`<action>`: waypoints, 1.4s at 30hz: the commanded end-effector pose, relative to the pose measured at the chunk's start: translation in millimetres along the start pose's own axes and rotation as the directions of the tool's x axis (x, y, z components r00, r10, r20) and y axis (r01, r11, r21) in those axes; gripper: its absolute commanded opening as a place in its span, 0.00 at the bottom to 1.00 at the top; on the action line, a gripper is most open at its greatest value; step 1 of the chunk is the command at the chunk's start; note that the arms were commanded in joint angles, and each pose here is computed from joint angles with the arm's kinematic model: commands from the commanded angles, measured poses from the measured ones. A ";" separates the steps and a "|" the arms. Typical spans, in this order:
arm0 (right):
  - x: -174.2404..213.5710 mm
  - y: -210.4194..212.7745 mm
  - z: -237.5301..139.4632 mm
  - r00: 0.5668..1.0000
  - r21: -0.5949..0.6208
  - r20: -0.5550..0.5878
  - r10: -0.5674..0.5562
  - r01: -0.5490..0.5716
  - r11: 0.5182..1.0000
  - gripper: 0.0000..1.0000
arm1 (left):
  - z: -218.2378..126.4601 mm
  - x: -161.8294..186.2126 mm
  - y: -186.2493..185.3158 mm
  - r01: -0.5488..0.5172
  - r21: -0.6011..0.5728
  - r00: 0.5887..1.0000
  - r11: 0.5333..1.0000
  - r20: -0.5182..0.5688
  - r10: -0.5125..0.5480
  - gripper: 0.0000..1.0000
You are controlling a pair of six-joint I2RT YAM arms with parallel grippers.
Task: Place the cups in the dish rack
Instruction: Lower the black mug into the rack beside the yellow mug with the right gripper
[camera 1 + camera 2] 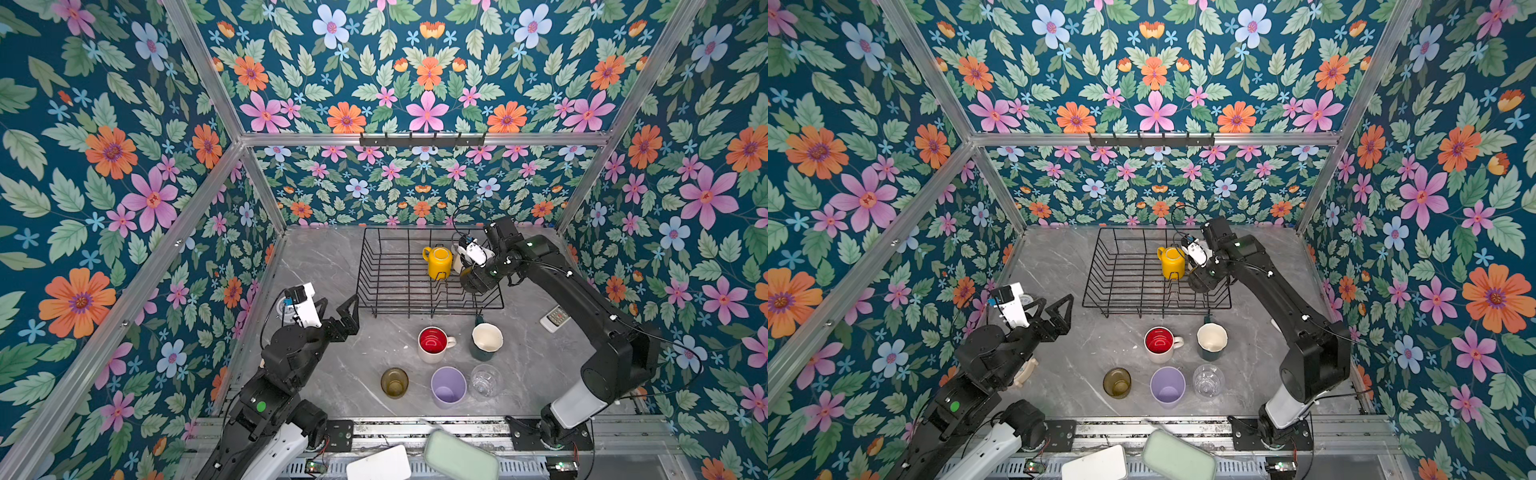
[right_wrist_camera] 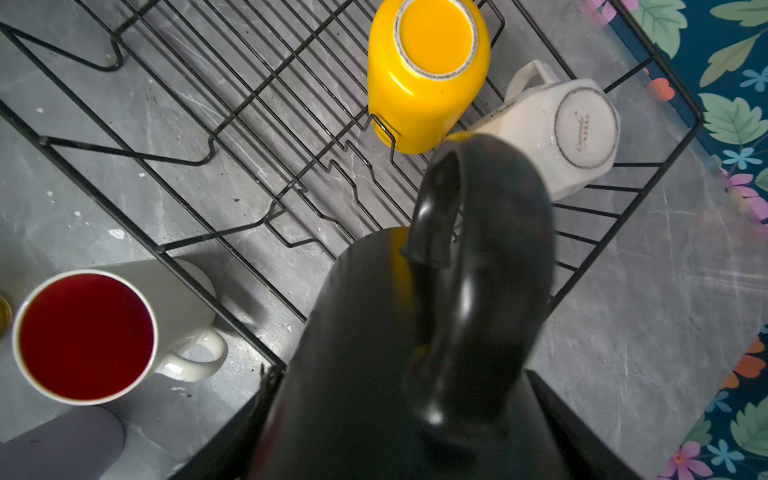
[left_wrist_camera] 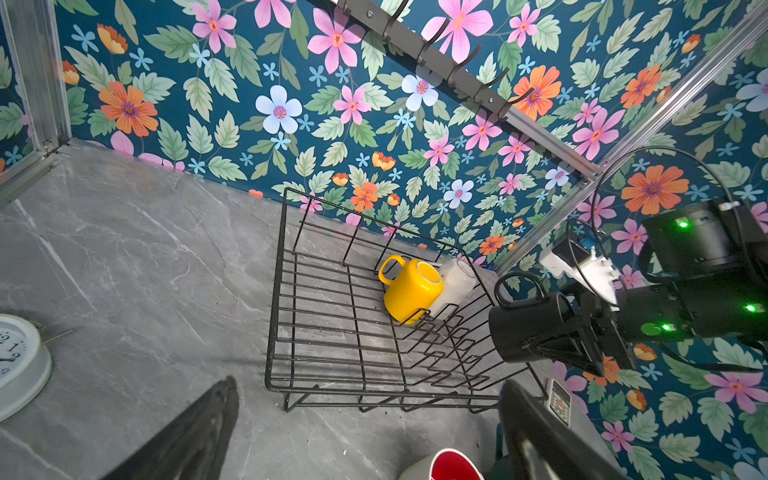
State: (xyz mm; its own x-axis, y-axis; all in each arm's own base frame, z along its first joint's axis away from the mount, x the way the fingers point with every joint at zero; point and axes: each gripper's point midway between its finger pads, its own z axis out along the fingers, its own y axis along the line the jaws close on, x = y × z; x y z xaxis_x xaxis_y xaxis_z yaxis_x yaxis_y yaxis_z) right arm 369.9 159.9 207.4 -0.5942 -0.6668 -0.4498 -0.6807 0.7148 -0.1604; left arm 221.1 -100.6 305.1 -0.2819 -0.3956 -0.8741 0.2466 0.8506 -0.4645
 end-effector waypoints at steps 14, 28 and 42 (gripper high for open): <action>3.2 -7.3 60.6 0.993 -0.014 -0.116 -0.015 0.013 1.000 0.00 | -9.4 -9.3 3.6 -0.002 -0.019 1.000 1.000 0.031 0.002 0.99; 7.3 -12.2 86.1 0.986 -0.015 -0.166 0.031 -0.034 0.999 0.00 | -14.4 -10.1 7.0 0.005 -0.032 0.999 0.999 0.035 -0.004 1.00; 14.9 -14.8 111.1 0.974 -0.021 -0.213 0.072 -0.078 0.997 0.00 | -19.4 -12.4 10.5 0.010 -0.047 0.999 0.999 0.045 -0.008 0.99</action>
State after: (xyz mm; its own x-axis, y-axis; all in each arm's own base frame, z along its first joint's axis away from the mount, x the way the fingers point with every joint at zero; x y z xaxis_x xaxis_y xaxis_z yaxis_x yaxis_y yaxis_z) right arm 411.0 161.1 101.2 -0.7113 -0.6625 -0.2347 -0.6612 0.7440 -0.0963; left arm 210.0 -83.5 311.1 -0.2520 -0.4116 -0.8758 0.2102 0.8601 -0.4648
